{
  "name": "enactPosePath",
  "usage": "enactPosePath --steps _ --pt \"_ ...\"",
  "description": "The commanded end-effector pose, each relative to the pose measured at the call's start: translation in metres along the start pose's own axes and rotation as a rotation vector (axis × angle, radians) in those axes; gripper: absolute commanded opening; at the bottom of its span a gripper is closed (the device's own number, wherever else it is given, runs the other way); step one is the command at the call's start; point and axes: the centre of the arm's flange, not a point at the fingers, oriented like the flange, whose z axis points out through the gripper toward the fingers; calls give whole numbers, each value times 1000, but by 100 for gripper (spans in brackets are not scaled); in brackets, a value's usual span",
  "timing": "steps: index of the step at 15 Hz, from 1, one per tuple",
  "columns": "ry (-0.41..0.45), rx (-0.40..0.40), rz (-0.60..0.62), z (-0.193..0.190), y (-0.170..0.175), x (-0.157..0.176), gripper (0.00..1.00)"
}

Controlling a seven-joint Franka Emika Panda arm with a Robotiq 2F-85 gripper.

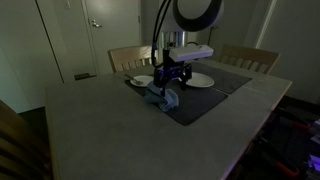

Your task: Pick up the blue towel and wipe the plate on the right

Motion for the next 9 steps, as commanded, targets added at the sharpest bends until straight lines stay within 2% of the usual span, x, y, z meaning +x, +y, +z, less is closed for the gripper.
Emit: enactPosePath --steps 1,5,9 --pt "15 11 6 14 -6 3 100" --pt "85 47 132 31 -11 9 100" --pt "162 46 246 43 -3 22 100"
